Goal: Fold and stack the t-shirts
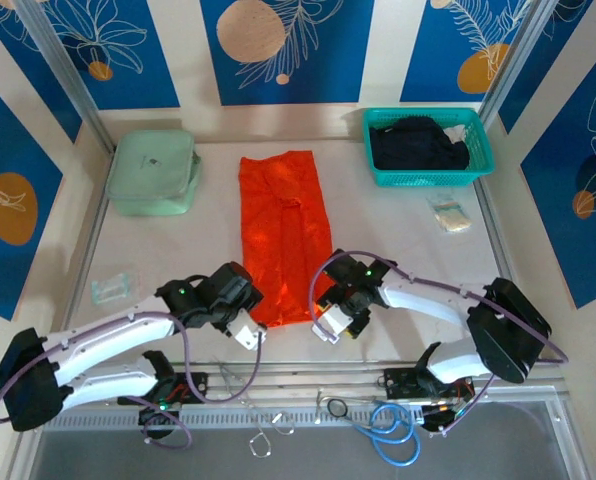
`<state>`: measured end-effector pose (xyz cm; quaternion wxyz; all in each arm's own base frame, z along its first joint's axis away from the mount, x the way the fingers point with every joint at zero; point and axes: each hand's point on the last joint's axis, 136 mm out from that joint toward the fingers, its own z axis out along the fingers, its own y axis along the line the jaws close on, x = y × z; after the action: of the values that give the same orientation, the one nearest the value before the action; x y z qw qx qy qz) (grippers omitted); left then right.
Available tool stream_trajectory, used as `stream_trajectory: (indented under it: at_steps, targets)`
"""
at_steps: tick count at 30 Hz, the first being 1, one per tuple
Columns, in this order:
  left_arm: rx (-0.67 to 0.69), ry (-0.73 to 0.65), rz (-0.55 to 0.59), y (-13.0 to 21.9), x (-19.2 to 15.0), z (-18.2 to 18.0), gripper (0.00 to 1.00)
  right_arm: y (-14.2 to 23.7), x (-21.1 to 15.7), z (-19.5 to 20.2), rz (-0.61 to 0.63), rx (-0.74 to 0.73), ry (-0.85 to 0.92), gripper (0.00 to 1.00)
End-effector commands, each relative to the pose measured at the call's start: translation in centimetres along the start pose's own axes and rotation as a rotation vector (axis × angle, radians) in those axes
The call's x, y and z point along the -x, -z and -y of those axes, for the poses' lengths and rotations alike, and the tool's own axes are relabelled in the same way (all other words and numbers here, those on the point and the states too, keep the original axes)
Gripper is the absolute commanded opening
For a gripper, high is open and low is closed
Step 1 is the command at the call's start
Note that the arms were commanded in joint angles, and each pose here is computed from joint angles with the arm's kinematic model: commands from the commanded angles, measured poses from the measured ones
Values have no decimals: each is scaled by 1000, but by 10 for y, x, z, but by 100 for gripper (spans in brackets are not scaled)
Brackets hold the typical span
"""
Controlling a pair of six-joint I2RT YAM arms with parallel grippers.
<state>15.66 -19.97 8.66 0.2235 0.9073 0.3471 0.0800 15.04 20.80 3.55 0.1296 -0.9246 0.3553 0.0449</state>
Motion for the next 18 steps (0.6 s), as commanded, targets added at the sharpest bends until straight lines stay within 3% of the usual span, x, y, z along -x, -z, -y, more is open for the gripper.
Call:
stream_trajectory:
  at_steps: [1,9,13,18]
  targets:
    - [-115,-16,48,-14,8,28,76,-1,-1,9,8,5,10,71]
    - [-254,11,56,-34,10,52,83,-17,-8,11,-9,88,-39,54]
    - [-298,20,44,-41,5,61,83,-20,-9,11,-4,94,-49,54]
    - [-279,62,25,-43,-5,46,83,-19,-7,10,7,81,-49,54]
